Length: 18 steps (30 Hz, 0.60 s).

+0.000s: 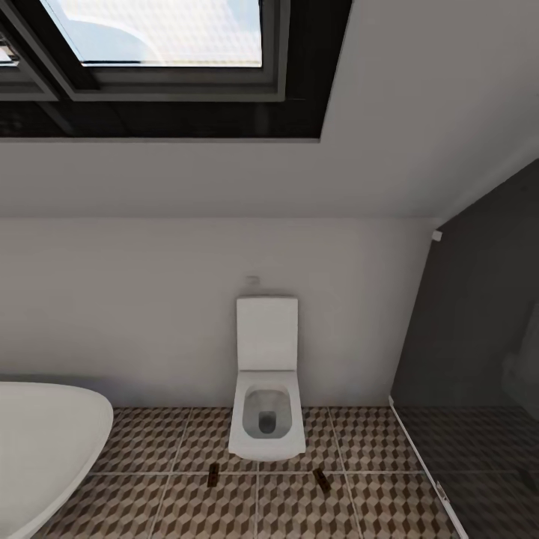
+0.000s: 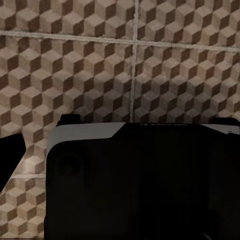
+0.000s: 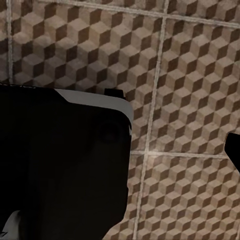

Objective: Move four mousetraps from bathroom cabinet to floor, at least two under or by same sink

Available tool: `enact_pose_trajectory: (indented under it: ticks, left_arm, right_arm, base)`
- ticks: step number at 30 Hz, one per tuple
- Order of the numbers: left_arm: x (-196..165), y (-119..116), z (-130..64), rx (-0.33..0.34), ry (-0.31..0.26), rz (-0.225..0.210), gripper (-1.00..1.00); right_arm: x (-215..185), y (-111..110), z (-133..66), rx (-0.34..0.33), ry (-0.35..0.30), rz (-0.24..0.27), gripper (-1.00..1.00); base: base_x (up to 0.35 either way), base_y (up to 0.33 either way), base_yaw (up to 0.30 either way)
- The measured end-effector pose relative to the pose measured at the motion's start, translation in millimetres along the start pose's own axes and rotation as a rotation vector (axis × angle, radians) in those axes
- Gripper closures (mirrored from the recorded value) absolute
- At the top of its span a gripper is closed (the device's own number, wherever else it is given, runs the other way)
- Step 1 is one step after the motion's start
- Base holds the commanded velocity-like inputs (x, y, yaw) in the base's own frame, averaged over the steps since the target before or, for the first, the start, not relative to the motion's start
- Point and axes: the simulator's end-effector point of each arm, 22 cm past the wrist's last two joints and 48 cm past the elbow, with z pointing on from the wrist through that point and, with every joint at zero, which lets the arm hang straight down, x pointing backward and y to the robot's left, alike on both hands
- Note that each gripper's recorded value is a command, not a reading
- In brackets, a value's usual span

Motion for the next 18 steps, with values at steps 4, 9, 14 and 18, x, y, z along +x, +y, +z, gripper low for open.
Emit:
enact_pose_trajectory:
  ticks: [4,9,14,18]
  left_arm:
    - [3.5,-0.8,0.0,0.001,0.009,-0.001,-1.00]
    - [5.5,-2.5,0.1,0.004,0.013,-0.001,-1.00]
    - [5.7,-3.4,0.1,0.006,0.013,-0.001,-1.00]
    - [6.0,-3.3,0.1,0.006,0.013,-0.001,-1.00]
  right_arm:
    - [0.5,2.9,-0.3,-0.004,0.002,0.002,-1.00]
    - [0.5,3.6,-0.3,-0.005,0.002,0.002,-1.00]
    - [0.6,2.1,-0.2,-0.003,0.001,0.000,-1.00]
    - [0.5,1.0,-0.1,-0.001,0.001,-0.002,-1.00]
  base:
    - [0.000,0.000,0.000]
    - [0.000,0.000,0.000]
    - [0.000,0.000,0.000]
    - [0.000,0.000,0.000]
